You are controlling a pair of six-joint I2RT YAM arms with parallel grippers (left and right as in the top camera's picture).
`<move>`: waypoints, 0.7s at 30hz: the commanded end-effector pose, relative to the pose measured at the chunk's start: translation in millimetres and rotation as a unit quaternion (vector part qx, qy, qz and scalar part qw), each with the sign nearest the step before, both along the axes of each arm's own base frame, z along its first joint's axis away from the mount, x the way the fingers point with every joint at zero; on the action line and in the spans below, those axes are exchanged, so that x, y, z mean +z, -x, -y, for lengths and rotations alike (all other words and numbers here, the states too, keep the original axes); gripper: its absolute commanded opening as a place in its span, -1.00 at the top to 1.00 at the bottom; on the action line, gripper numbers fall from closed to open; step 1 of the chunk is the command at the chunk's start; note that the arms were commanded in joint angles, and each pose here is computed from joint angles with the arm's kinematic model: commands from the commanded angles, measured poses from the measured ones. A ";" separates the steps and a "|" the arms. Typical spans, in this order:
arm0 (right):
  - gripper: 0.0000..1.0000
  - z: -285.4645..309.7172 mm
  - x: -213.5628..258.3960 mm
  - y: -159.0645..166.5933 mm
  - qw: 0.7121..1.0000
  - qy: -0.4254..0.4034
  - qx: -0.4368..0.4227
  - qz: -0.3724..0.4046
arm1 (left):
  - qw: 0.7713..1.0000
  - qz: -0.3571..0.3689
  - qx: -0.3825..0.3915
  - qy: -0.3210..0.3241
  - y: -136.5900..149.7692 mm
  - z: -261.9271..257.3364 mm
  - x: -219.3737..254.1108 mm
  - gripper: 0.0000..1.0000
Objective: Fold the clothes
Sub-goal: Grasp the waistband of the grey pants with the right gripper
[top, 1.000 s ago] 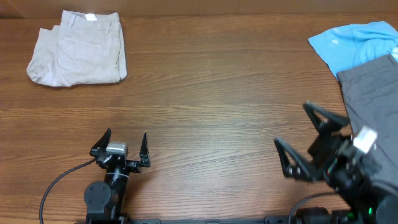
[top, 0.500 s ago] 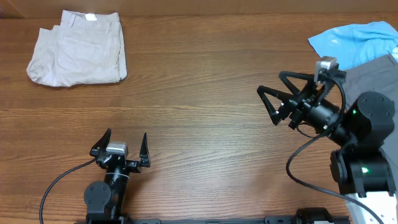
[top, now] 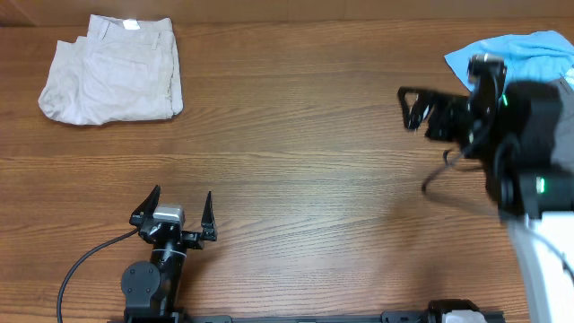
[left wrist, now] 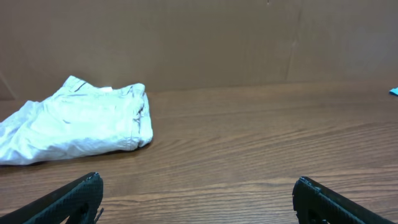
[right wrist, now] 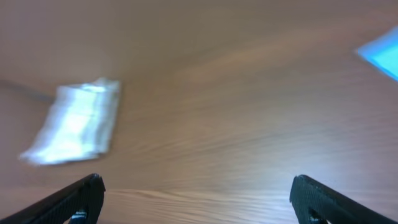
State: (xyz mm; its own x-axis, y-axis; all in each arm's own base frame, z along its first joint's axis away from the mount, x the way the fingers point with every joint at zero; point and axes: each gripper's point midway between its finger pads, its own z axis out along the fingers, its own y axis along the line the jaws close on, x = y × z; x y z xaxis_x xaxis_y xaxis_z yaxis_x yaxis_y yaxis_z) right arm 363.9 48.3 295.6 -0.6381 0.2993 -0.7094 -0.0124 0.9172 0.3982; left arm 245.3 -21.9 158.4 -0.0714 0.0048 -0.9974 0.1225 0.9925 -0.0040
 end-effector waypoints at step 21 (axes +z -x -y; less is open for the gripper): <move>-1.00 212.3 -110.7 -71.5 0.895 0.317 -0.245 -0.197 | 1.000 0.005 -0.003 -0.009 0.4 0.3 0.5 -0.99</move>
